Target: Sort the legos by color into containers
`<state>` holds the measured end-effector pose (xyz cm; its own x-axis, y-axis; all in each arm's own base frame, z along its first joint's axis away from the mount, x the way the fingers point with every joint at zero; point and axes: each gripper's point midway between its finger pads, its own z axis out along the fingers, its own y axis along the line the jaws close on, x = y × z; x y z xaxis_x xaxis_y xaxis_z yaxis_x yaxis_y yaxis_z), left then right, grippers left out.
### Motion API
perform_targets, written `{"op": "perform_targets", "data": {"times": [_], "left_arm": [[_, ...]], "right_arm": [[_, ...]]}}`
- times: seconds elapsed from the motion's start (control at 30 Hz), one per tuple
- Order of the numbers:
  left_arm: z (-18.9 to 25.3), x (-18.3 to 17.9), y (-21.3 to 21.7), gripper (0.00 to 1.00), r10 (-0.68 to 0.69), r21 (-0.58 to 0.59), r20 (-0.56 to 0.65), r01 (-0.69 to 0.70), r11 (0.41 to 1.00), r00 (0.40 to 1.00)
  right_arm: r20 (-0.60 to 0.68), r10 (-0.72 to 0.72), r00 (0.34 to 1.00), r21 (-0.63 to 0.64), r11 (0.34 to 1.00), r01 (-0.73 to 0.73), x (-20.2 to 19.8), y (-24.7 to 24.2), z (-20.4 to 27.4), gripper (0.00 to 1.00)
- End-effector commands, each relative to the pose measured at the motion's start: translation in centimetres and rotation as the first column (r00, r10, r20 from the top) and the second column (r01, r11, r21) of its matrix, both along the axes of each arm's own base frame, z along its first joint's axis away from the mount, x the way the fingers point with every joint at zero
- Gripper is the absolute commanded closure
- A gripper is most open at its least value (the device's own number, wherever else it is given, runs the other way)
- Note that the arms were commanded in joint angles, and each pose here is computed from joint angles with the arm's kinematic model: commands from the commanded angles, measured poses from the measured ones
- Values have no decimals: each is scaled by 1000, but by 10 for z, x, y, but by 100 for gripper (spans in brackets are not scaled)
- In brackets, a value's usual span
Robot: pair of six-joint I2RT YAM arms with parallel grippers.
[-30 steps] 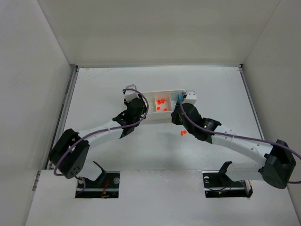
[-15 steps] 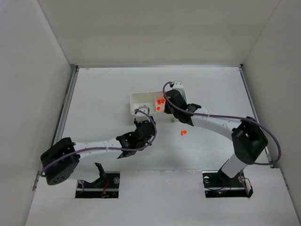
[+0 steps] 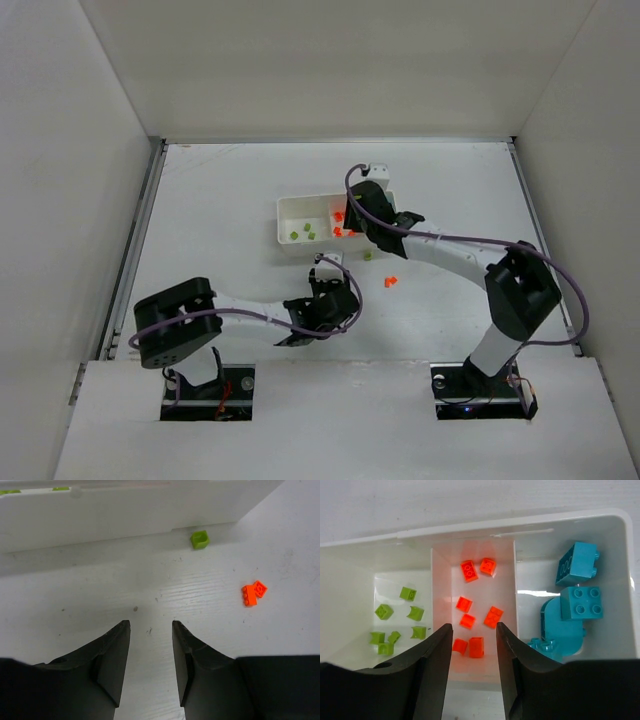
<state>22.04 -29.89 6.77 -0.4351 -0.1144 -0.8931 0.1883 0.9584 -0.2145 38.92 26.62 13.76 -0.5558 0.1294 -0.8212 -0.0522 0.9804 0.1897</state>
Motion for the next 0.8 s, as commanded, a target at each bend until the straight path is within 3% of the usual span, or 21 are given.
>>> {"op": "perform_targets", "data": {"times": [0.0, 0.23, 0.57, 0.77], "left_arm": [[22, 14, -31, 62, 45, -104, 35, -41, 994, 998], [-2, 31, -65, 59, 34, -67, 6, -33, 997, 999], [-30, 64, -71, 58, 110, -27, 0, -109, 994, 994], [-40, 81, -78, 58, 121, -22, -14, -122, 992, 993]], "right_arm": [[112, -54, 992, 99, 994, 43, 2, -12, 46, 54], [157, -153, 976, 221, 968, 116, -46, -66, 46, 65], [81, -225, 971, 330, 925, 187, -102, -108, -5, 60], [37, -245, 969, 329, 919, 219, -117, -117, -29, 60]]}}
